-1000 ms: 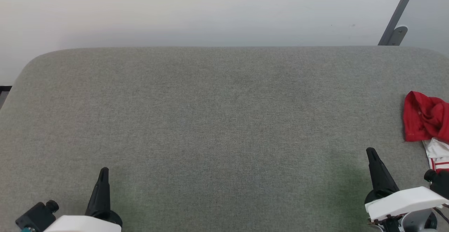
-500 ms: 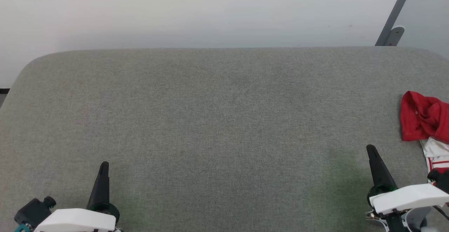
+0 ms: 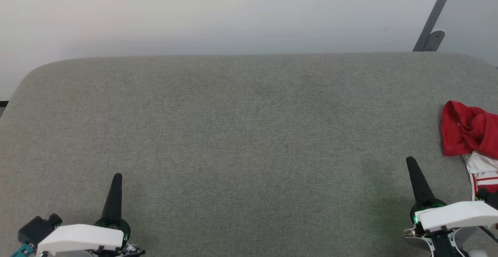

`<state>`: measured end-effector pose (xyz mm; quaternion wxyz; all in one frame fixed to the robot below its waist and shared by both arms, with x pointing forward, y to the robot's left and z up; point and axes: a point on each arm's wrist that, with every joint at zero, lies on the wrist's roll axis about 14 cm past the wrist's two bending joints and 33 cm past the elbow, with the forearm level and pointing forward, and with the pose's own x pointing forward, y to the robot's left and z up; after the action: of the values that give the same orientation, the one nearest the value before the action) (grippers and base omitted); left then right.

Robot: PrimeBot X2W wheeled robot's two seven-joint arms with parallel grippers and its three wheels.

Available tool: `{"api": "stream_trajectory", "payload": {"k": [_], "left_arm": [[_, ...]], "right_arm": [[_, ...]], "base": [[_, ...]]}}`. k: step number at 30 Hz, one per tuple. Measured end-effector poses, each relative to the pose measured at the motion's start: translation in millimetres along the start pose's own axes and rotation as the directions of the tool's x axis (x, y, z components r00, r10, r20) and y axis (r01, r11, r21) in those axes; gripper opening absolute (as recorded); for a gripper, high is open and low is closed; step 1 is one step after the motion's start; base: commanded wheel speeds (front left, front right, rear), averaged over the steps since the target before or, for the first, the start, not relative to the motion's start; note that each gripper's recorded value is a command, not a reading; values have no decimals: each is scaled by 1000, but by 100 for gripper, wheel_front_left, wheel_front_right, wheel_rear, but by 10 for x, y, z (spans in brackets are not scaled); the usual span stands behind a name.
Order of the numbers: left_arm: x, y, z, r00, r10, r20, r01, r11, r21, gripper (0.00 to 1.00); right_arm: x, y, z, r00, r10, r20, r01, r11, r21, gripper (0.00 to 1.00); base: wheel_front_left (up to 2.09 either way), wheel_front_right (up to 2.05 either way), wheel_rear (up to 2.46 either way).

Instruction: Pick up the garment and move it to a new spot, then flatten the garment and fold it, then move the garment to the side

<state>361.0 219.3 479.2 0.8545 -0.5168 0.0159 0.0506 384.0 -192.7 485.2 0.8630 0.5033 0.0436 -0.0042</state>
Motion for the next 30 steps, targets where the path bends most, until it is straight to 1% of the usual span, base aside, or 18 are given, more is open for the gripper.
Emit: {"api": "stream_trajectory", "payload": {"k": [16, 30], "left_arm": [[77, -87, -21, 1000, -19, -11, 17, 989, -146, 0], [129, -158, -37, 999, -39, -21, 32, 963, -267, 0]], "right_arm": [[11, 24, 39, 1000, 5, 18, -8, 988, 157, 0], [17, 56, 84, 999, 15, 35, -24, 958, 286, 0]], "base": [[0, 0, 0], [0, 0, 0]]}}
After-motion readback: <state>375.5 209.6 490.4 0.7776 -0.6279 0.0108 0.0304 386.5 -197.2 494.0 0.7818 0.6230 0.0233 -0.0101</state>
